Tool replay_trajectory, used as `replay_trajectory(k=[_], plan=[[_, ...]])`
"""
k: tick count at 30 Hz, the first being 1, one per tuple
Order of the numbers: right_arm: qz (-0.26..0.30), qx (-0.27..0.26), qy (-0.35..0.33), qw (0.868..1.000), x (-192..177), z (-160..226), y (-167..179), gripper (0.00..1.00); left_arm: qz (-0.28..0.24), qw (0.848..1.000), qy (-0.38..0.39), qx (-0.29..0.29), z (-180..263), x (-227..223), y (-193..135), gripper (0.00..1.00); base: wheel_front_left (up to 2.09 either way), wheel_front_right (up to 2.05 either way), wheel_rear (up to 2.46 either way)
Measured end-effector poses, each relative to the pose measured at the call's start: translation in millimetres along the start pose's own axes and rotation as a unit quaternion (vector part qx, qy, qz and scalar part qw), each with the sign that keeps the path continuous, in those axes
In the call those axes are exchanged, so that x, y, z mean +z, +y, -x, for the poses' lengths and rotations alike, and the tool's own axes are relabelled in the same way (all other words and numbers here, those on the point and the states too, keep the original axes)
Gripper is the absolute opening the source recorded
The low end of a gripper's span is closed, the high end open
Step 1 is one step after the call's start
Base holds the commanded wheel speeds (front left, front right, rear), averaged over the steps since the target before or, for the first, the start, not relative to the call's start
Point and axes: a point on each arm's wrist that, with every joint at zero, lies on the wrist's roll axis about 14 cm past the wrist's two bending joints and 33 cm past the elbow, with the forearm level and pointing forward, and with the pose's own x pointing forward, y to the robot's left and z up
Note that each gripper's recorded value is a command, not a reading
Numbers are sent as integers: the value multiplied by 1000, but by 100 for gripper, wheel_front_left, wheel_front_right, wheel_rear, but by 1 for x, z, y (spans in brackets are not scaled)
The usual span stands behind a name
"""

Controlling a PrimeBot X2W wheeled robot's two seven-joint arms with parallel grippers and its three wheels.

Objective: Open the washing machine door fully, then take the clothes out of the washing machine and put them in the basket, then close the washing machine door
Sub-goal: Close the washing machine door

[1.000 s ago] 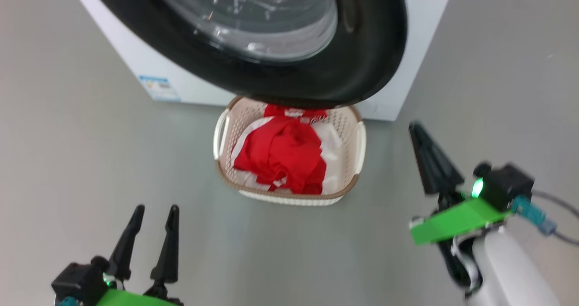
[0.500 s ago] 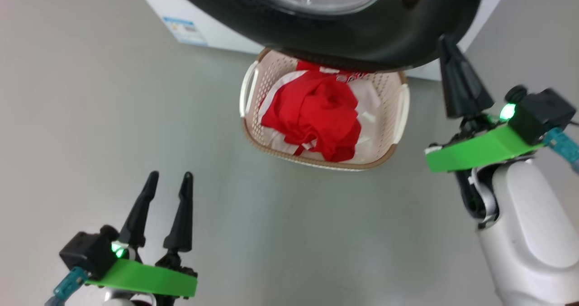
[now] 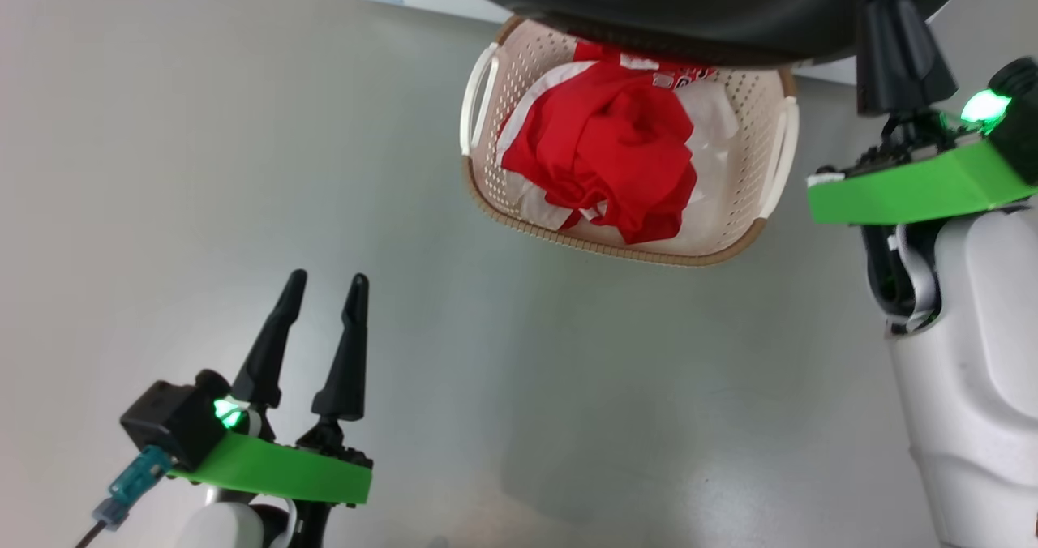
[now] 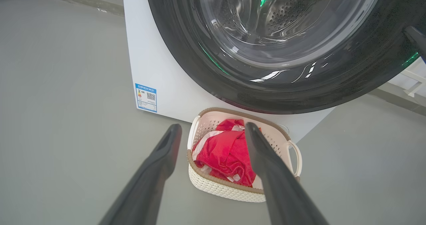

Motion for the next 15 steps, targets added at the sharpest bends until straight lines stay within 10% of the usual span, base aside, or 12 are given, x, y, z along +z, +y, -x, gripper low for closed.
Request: replay_trajectory(k=[15], plan=[[-17,-28,-64,997,17,-38,-25,0,5,1000,19,-1,-10,-15,-1,100,0,0,0]])
